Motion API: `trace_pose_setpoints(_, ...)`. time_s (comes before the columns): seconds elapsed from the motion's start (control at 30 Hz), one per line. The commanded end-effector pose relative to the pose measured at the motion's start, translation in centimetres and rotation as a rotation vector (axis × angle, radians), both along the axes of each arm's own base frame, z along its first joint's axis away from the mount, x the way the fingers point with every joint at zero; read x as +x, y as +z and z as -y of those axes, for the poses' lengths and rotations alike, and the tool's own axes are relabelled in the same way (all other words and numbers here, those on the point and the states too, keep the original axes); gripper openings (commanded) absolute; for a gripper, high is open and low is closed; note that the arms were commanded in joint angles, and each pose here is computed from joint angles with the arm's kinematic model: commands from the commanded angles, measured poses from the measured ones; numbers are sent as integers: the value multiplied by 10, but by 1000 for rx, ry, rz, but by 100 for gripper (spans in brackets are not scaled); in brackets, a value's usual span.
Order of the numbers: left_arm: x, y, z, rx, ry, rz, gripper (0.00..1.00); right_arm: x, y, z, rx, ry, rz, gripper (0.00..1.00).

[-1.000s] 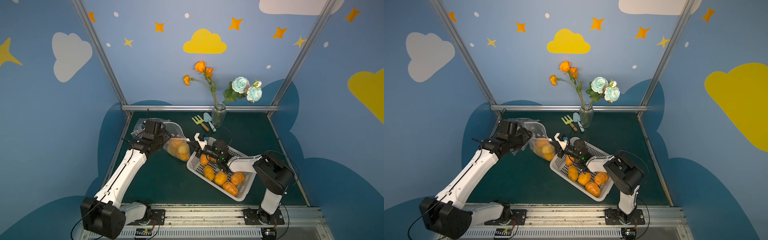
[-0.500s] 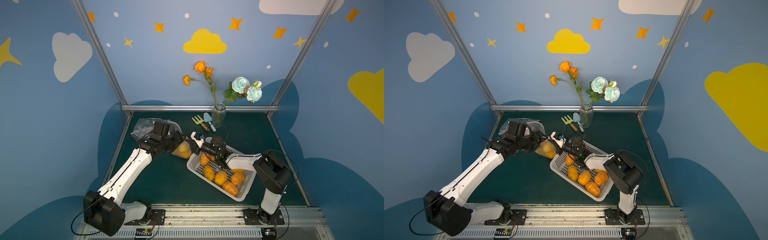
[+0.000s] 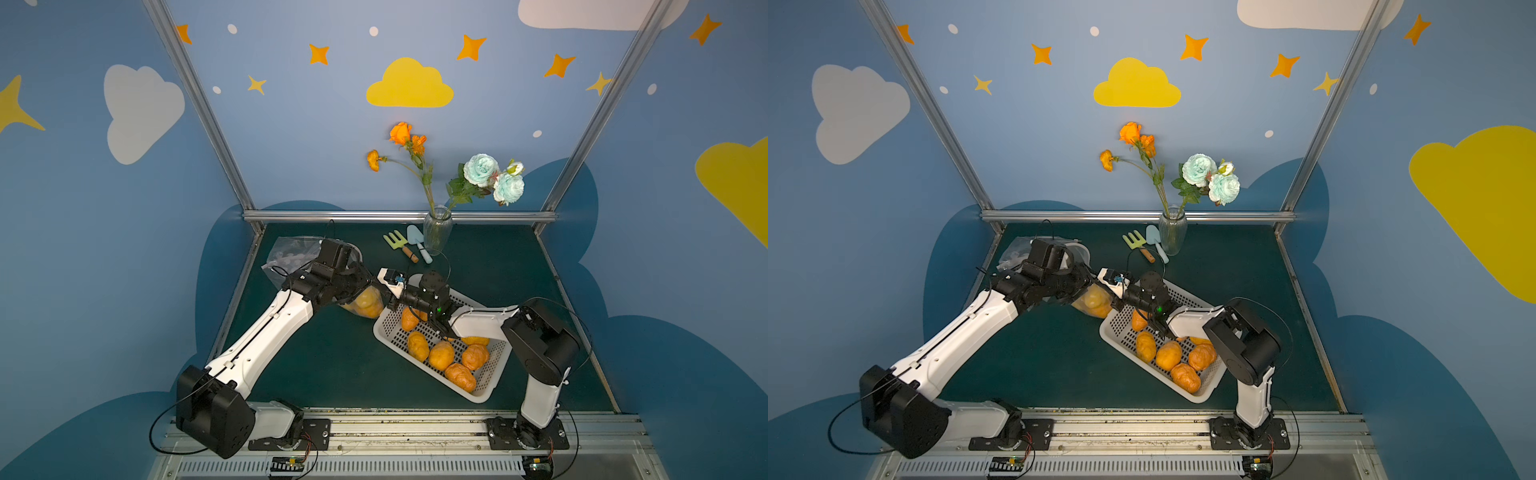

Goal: Put the potatoes into a zipper bag and zip it
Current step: Zip the zipper on the zipper food storage bag.

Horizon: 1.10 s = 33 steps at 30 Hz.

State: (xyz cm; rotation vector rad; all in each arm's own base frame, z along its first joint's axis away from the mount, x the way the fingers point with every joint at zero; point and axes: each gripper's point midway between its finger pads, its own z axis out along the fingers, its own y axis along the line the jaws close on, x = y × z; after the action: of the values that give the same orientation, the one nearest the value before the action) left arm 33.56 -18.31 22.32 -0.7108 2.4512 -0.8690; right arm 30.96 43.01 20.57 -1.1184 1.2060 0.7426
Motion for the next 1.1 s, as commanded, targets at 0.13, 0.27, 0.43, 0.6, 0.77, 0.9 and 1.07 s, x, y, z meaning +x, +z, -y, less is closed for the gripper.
trace_pose_setpoints(0.13,15,-3,0,-2,8,-25,47,-14,11,0,33,46,33,0)
trace_pose_setpoints(0.27,18,-5,3,-3,-7,-36,39,-10,12,-2,30,31,25,0)
trace_pose_setpoints(0.43,18,-3,0,-11,-12,-31,35,-2,12,-3,22,1,16,0)
trace_pose_setpoints(0.6,16,0,-1,-13,-10,-27,27,1,15,-3,28,-9,11,0)
trace_pose_setpoints(0.77,14,1,2,-31,-27,-31,28,7,15,-5,16,-36,-4,0)
trace_pose_setpoints(0.9,14,1,2,-29,-22,-30,30,10,14,-6,10,-46,-12,0)
trace_pose_setpoints(1.07,13,3,-2,-12,-10,-25,24,16,11,-10,0,-58,-21,0)
